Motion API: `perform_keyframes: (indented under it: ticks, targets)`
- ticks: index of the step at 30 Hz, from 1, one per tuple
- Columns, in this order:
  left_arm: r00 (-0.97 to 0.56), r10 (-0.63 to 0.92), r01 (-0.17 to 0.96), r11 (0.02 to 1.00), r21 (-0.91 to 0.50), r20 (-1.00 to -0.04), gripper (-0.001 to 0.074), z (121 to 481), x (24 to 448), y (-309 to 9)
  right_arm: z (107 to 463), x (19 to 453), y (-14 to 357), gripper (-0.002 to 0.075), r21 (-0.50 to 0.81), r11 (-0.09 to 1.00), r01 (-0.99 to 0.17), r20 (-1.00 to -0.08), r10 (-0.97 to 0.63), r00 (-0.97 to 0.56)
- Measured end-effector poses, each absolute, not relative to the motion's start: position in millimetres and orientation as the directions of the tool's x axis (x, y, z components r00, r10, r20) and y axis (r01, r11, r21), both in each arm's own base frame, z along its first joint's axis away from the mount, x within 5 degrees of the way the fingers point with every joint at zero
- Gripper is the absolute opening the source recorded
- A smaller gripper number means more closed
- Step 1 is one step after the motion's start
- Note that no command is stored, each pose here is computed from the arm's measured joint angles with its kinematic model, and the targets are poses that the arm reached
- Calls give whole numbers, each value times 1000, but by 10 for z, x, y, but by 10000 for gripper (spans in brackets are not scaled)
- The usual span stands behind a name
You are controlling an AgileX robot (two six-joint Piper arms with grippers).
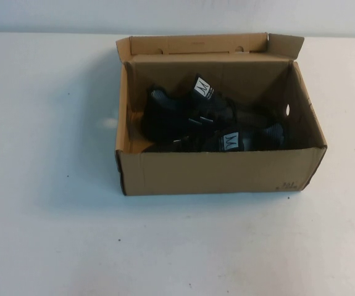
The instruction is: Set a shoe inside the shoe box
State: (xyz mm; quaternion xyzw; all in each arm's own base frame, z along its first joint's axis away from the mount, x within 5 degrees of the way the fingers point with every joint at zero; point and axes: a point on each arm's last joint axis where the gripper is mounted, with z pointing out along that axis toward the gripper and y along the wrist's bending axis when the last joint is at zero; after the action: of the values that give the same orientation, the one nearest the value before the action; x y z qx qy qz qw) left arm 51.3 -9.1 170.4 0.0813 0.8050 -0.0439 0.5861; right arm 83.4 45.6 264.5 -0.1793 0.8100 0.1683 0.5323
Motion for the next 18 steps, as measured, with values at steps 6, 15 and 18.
perform_keyframes:
  ticks: [6, 15, 18]
  targets:
    - [-300, 79, 182, 983, 25, -951, -1, 1704, 513, -91, 2743, 669, 371, -16, 60, 895, -442, -961, -67, -267]
    - [-299, 83, 183, 983, 28, -951, -1, 1704, 513, -91, 2852, 325, 228, -16, -25, 937, -348, -998, -45, -49]
    - [-299, 83, 183, 983, 28, -951, -1, 1704, 513, -91, 2850, 316, 190, -16, -104, 945, -310, -993, -116, -21]
